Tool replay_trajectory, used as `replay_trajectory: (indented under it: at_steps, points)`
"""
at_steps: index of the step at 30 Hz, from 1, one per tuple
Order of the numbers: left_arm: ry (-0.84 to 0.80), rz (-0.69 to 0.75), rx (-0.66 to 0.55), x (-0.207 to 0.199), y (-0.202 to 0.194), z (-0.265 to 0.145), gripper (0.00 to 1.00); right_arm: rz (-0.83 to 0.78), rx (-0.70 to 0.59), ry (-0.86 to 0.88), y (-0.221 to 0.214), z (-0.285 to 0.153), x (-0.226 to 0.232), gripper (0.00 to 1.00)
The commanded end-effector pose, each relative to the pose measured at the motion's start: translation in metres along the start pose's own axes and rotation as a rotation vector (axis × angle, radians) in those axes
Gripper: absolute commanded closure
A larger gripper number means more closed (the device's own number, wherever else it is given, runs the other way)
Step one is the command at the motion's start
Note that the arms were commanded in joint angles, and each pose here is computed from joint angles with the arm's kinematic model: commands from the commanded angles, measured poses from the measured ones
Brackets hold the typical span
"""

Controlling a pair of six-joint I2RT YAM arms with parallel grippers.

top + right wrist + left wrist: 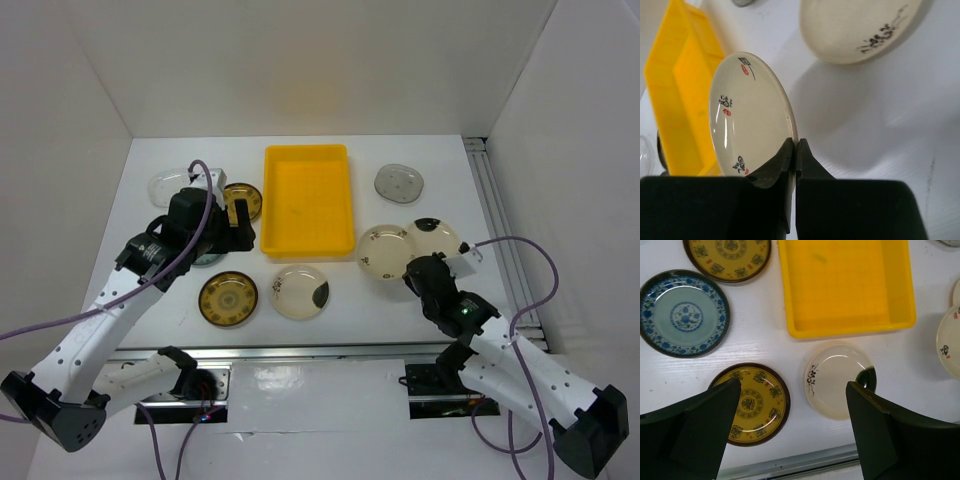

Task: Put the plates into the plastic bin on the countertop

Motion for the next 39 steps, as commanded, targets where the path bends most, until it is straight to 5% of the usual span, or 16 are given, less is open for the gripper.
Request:
replay_trajectory:
  at_steps: [1, 10, 20, 29, 39]
  points:
    - [-0.125, 0.050, 0.016, -0.011, 0.002, 0.007, 0.00, -0.034, -0.063, 0.103, 0.017, -0.014, 0.023, 1.00]
    - [-0.221, 0.074, 0.059, -0.019, -0.001, 0.010, 0.00, -0.146, 0.042, 0.342, -0.016, -0.021, 0.059, 1.00]
    - [-0.176, 0.063, 0.029, -0.015, 0.002, 0.009, 0.00, -0.235, -0.058, 0.555, -0.007, -0.021, 0.138, 1.00]
    - [-0.175, 0.060, 0.009, -0.013, 0.001, 0.004, 0.00, -0.400, 0.001, 0.515, -0.009, 0.077, 0.230, 1.00]
    - [-0.196, 0.047, -0.011, -0.013, 0.003, -0.004, 0.00, -0.448, 0.136, 0.451, -0.003, 0.181, 0.245, 1.00]
Point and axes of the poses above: each gripper's point midway between its finger pads, its own z axis out along the fingers, its own x axis along the line the jaws close on, y = z × x, the point moved 10 cm from there along -z, back along the fingers, and after that the axes turned 2 degrees about -z, right-handed, at the moved point
